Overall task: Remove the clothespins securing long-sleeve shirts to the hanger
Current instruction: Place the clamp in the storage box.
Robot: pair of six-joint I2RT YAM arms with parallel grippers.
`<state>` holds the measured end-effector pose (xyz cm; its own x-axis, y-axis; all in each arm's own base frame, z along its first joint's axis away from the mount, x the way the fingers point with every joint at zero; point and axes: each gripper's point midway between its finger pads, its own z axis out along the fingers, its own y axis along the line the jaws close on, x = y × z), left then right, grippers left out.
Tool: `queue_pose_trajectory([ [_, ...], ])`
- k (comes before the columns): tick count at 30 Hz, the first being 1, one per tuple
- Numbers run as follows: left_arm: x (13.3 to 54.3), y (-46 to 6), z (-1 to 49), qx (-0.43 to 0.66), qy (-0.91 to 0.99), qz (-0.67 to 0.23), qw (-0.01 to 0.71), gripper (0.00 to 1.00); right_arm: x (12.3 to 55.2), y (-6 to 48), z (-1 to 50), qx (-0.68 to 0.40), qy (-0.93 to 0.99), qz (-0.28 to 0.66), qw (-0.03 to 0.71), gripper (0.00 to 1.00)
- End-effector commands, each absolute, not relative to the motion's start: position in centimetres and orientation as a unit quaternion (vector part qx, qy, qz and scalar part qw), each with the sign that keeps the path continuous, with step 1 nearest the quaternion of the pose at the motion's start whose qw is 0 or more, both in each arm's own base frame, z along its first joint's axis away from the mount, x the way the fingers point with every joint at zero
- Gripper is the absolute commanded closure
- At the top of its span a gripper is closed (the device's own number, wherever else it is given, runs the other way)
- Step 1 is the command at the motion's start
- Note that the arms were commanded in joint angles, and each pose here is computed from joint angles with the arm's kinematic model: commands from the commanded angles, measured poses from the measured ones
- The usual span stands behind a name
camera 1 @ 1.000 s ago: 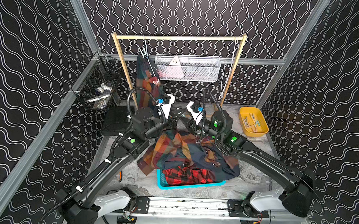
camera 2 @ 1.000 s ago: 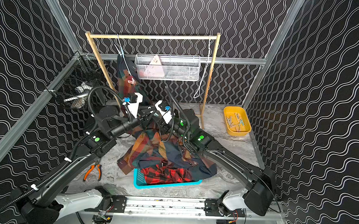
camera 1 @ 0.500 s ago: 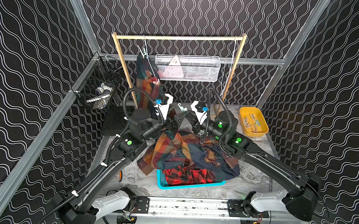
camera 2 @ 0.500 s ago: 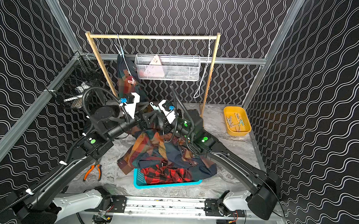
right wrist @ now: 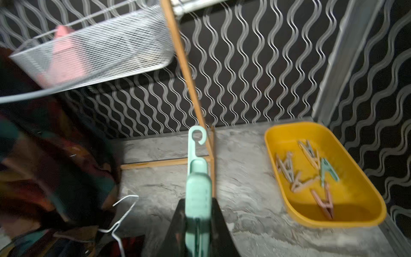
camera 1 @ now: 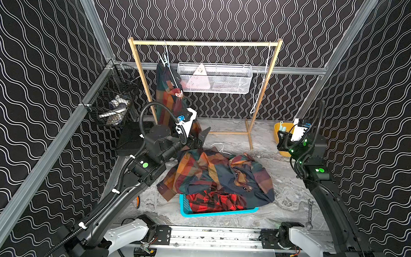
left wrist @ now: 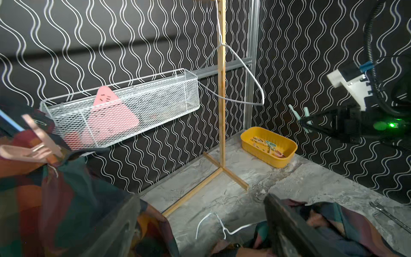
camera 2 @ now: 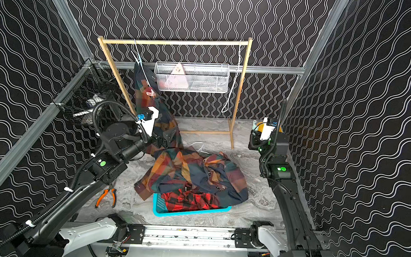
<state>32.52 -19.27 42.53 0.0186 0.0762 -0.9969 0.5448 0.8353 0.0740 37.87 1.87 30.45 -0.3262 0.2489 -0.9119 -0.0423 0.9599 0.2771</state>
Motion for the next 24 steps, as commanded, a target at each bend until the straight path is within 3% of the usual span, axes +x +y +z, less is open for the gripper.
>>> queue_pose_trajectory([
  [1, 32.4, -19.6, 42.2, 0.238, 0.684, -0.18, 0.665, 0.09, 39.5, -0.1, 27.3, 0.14, 0.816, 0.174, 0.533, 1.0],
  [11, 32.2, -19.9, 39.7, 0.246, 0.706, -0.187, 0.637, 0.09, 47.1, -10.8, 19.2, 0.286, 0.811, 0.136, 0.491, 1.0],
  [14, 32.3, -20.5, 38.5, 0.251, 0.716, -0.2, 0.619, 0.09, 48.7, -12.3, 16.6, 0.308, 0.817, 0.134, 0.47, 0.93],
  [16, 32.3, -20.9, 37.7, 0.253, 0.724, -0.211, 0.606, 0.09, 49.6, -12.9, 15.1, 0.316, 0.819, 0.134, 0.459, 0.85],
  [20, 32.2, -21.9, 36.0, 0.257, 0.735, -0.24, 0.579, 0.09, 50.8, -14.0, 12.8, 0.333, 0.824, 0.13, 0.44, 0.56],
  [24, 31.9, -23.6, 34.4, 0.263, 0.742, -0.288, 0.545, 0.11, 51.0, -14.6, 13.3, 0.338, 0.817, 0.132, 0.448, 0.35],
])
